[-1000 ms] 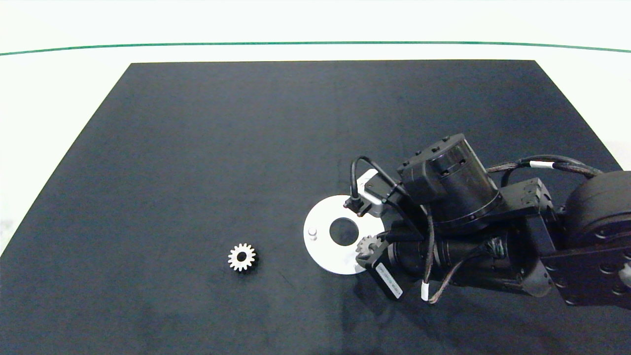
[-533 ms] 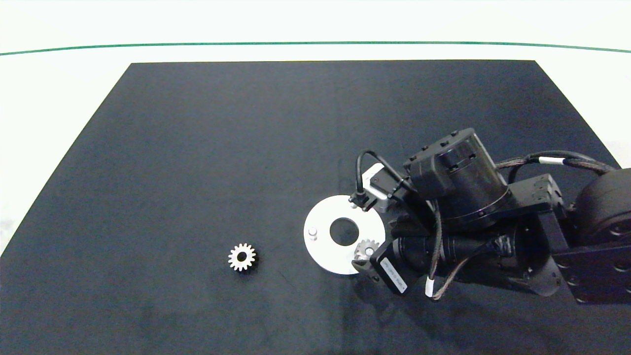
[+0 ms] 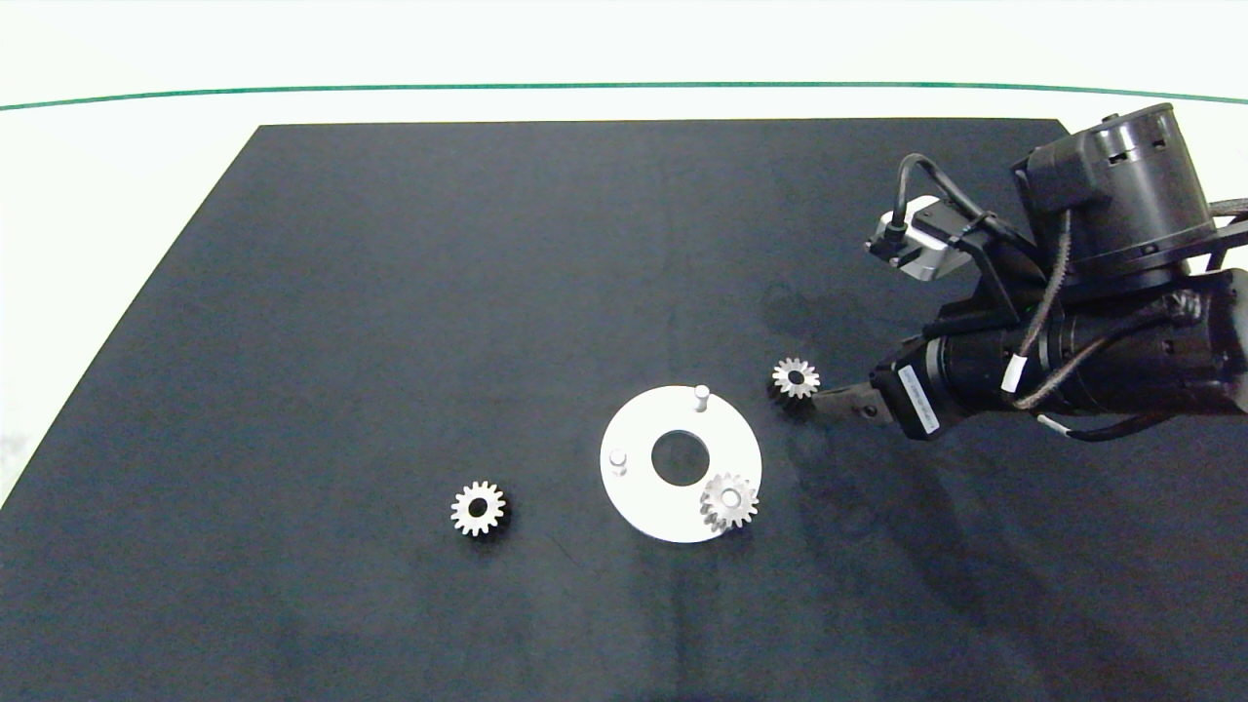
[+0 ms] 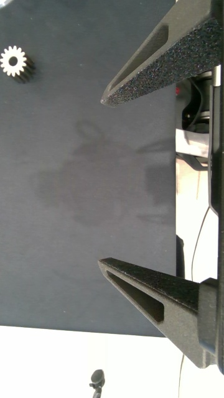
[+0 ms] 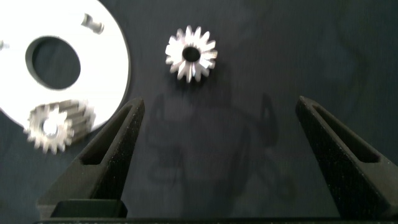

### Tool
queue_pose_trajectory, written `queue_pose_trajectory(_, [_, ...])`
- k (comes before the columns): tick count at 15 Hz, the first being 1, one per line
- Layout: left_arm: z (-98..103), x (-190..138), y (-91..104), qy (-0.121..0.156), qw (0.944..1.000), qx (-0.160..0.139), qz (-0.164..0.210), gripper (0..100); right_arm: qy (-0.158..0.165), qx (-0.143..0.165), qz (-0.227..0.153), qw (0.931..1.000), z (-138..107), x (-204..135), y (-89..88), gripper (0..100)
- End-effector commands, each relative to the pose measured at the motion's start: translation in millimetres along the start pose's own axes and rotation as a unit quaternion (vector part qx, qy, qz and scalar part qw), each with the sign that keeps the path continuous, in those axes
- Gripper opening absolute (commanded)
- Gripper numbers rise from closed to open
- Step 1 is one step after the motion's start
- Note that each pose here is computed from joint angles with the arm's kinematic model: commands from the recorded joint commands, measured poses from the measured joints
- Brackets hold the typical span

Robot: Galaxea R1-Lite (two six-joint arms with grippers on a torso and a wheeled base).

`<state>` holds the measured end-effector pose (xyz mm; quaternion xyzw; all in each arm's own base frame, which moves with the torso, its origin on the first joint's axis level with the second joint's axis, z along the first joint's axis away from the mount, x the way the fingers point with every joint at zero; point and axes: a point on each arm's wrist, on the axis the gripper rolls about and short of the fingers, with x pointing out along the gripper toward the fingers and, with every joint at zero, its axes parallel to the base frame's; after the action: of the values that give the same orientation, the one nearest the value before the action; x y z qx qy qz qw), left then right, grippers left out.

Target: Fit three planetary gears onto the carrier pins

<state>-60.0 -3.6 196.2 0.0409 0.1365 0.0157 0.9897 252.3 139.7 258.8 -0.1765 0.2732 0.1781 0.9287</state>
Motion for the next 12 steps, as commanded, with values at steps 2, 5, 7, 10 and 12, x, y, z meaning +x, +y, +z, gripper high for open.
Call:
queue_pose_trajectory(2, [2, -3, 0.2, -0.007, 1.0000, 0.000, 0.000, 100, 0.018, -0.001, 0.010, 0.9998, 11, 38, 11.2, 100])
queue_pose_trajectory(5, [3, -5, 0.6, -0.004, 1.0000, 0.001, -0.003, 100, 0.026, -0.007, 0.016, 0.9995, 14, 53, 19.3, 100])
queue_pose_trajectory(7, [3, -5, 0.6, -0.004, 1.0000, 0.001, -0.003, 100, 0.035, -0.010, 0.018, 0.9992, 12, 62, 22.0, 98])
queue_pose_trajectory(10, [3, -4, 0.9, -0.002, 1.0000, 0.002, -0.005, 100, 0.041, -0.010, 0.019, 0.9989, 10, 67, 22.9, 92])
queue_pose_trajectory(12, [3, -4, 0.9, -0.002, 1.0000, 0.002, -0.006, 100, 0.040, -0.010, 0.019, 0.9990, 11, 66, 22.7, 89])
